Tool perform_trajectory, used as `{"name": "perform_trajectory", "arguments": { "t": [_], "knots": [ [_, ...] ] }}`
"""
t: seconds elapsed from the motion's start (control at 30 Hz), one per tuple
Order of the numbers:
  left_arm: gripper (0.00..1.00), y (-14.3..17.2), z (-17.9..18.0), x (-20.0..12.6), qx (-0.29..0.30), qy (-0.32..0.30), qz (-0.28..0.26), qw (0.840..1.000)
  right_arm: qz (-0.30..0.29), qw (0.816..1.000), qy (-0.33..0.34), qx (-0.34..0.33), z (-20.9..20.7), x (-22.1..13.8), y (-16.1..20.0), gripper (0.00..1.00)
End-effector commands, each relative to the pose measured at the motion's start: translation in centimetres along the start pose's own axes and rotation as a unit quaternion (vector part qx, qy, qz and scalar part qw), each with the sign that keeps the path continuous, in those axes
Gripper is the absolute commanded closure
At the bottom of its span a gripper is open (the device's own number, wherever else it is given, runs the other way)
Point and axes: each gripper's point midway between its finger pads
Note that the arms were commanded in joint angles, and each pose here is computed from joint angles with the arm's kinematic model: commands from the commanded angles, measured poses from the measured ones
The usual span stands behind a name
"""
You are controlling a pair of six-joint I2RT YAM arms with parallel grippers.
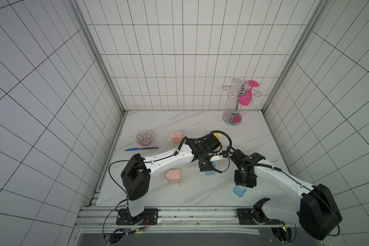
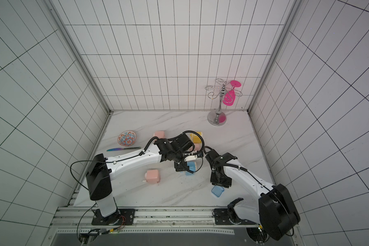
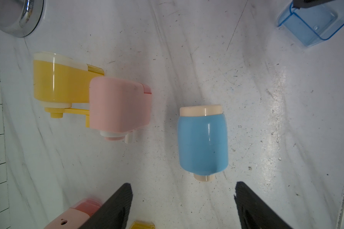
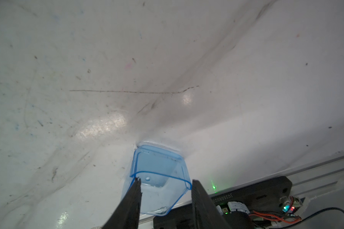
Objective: Put the tray back into the pencil sharpener
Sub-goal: Move the container to the center of the board.
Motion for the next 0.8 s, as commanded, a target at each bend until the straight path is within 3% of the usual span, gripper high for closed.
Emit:
{"name": "perform_trajectory", "arguments": {
  "t": [0.0,0.27,0.5,0.77],
  "knots": [
    [0.16,0.1,1.3,-2.6,-0.013,-0.027,-0.025,0.999,0.006,0.999,0.032,0.008,-0.8,0.9,0.3,0.56],
    [0.15,0.7,1.9,-5.7,-0.029,-0.052,-0.055,0.997,0.018,0.999,0.039,0.004,-0.3,2.2,0.2,0.56],
    [0.15,0.9,2.1,-6.2,-0.032,-0.060,-0.061,0.996,0.005,0.999,0.031,0.012,0.3,2.1,-0.5,0.57],
    [0.14,1.0,2.3,-6.0,-0.032,-0.062,-0.057,0.996,-0.015,0.996,0.028,0.079,1.5,1.8,-2.3,0.58]
  ]
}}
Point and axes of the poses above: each gripper's point midway between its finger pads, its own x axis out along the fingers, its own z axis along the line the jaws close on, y = z × x, and after that the axes turned 1 degree about x, right-handed
